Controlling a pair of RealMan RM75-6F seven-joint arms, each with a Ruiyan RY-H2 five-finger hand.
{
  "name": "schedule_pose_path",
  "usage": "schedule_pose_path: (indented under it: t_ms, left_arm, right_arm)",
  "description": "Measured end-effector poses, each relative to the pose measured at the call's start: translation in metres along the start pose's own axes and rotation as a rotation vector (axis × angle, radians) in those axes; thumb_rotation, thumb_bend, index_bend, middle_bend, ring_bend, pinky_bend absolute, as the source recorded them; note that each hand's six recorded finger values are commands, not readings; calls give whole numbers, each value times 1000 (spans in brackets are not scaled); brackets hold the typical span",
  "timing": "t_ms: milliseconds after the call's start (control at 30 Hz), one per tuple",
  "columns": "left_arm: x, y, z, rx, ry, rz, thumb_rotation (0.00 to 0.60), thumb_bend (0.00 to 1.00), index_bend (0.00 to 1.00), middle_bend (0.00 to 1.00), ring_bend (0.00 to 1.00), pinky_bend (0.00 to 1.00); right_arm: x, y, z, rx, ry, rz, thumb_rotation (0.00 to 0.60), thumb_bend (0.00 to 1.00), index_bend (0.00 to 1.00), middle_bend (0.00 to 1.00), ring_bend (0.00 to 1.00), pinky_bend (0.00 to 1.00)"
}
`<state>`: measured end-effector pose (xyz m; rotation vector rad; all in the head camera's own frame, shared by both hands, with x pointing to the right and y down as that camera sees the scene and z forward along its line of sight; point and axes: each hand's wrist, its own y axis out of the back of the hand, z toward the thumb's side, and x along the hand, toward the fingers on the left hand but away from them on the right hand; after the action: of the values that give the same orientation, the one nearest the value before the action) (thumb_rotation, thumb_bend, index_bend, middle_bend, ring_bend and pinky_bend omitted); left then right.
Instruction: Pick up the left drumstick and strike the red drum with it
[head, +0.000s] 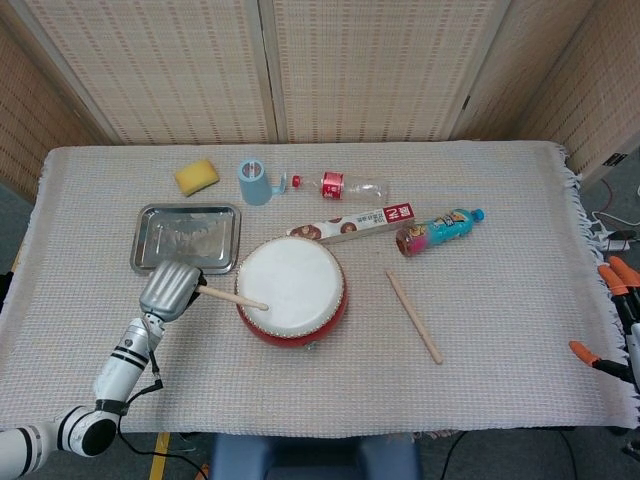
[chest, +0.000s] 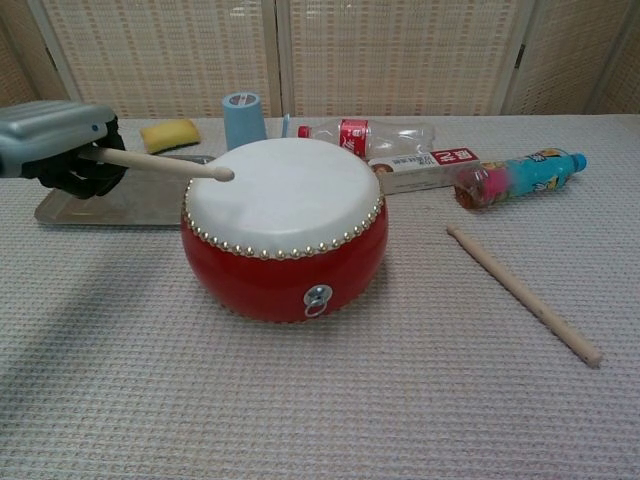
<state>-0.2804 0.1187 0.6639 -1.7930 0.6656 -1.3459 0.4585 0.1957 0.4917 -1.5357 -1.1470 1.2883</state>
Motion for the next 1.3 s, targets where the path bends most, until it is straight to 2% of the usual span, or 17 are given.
schedule_pose_path:
  t_ms: [200,367,433,567,700,800,933,1100,1200,1300]
  left_arm:
    - [10,-15,3,30,48,-34,600,936,1000,1000,1000,1000]
    - [12,-18,1,124,56,-27,600,936,1000,1000,1000,1000]
    - [12,-16,1,131,66,-17,600,936,1000,1000,1000,1000]
    - [12,-12,3,1,80,-18,600,935,1000,1000,1000,1000]
    - [10,-3,12,-224,77,-47,600,935,1000,1000,1000,1000]
    - [10,-1,20,-275,59,-67,600,933,1000,1000,1000,1000]
    - [14,-1,20,-197,51,-63,600,934,1000,1000,1000,1000]
    - [21,-7,15,58,68,-30,600,933,1000,1000,1000,1000]
    - [24,-7,11,172,91,-11,600,934,1000,1000,1000,1000]
    - [24,-5,11,157,105,-14,600,930,1000,1000,1000,1000]
  right_arm:
    - [2,-2,-2,0,-5,2,600,0,0,0,0,0]
    - [4,-2,-3,-2,-8,-1,600,0,0,0,0,0]
    - [4,-2,-4,-3,-10,-2,600,0,0,0,0,0]
    - [5,-2,-4,-4,-12,-1,600,0,0,0,0,0]
    - [5,-4,-5,-3,-15,2,600,0,0,0,0,0]
    - [4,-4,-5,-4,-16,4,600,0,0,0,0,0]
    - [4,-5,-6,-2,-19,7,600,0,0,0,0,0]
    - [4,-6,-7,-1,-22,9,600,0,0,0,0,0]
    - [4,-7,-7,-5,-22,9,600,0,0,0,0,0]
    - [4,-7,-6,-9,-18,8,600,0,0,0,0,0]
